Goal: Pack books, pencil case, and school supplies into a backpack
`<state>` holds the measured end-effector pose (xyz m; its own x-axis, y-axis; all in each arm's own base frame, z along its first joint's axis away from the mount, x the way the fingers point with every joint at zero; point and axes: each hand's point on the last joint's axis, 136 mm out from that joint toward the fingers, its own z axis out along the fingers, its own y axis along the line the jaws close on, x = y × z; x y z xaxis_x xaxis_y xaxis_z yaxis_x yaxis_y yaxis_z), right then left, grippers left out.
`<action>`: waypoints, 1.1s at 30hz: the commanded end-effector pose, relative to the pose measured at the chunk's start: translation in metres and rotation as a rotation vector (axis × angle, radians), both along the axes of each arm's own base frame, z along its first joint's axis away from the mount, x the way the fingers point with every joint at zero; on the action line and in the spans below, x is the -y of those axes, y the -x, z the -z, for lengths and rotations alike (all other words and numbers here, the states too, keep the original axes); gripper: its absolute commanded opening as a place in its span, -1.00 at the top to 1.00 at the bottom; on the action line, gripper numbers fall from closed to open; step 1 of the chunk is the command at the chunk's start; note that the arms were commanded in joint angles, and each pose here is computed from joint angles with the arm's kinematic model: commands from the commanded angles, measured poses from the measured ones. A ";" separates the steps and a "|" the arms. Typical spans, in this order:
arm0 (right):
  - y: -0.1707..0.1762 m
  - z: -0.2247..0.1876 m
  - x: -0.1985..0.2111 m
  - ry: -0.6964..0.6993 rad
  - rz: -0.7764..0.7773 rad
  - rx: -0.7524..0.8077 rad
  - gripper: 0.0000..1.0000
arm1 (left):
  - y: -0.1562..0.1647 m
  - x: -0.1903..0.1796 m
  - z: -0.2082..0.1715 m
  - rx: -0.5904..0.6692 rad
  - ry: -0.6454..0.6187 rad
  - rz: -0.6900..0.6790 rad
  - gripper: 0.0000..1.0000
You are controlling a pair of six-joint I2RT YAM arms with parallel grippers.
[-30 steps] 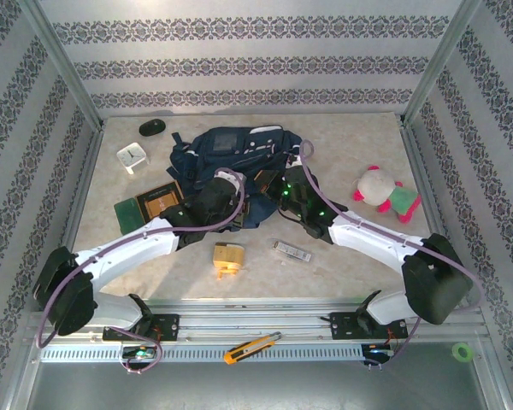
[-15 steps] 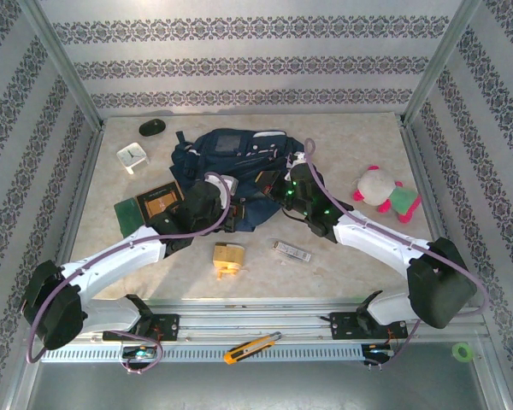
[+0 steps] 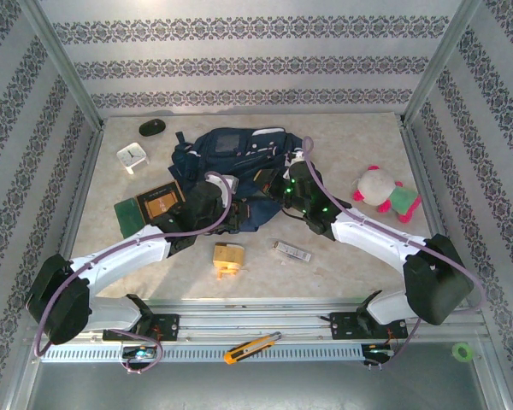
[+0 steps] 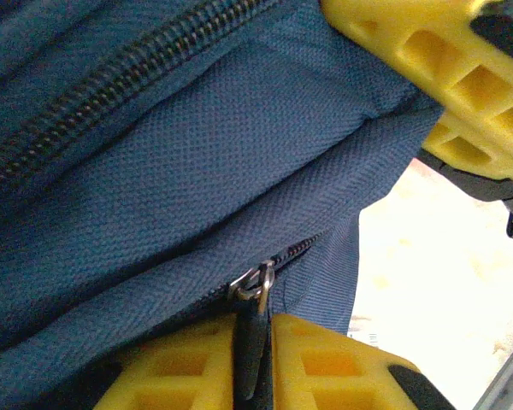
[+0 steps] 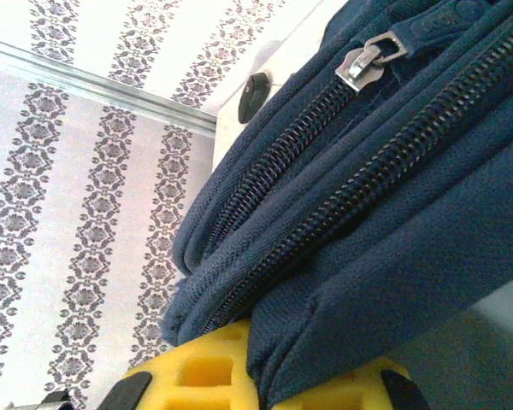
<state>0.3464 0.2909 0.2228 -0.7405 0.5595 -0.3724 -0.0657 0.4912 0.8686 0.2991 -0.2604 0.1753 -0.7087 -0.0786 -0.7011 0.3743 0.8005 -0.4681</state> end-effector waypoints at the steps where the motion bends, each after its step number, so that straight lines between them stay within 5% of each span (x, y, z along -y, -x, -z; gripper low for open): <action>1: -0.004 -0.056 -0.011 -0.097 -0.037 0.143 1.00 | -0.010 -0.004 -0.017 0.050 0.048 -0.041 0.60; 7: -0.005 -0.056 -0.011 -0.099 -0.040 0.141 1.00 | -0.008 -0.011 -0.014 0.035 0.036 -0.063 0.74; 12: -0.006 -0.053 -0.010 -0.095 -0.039 0.134 1.00 | -0.006 -0.015 -0.021 0.053 0.036 -0.073 0.53; 22: -0.006 -0.053 -0.010 -0.095 -0.046 0.135 1.00 | -0.007 -0.021 -0.021 0.053 0.022 -0.099 1.00; 33: -0.003 -0.056 0.000 -0.053 -0.058 0.160 1.00 | -0.007 -0.045 -0.006 -0.009 -0.014 -0.136 1.00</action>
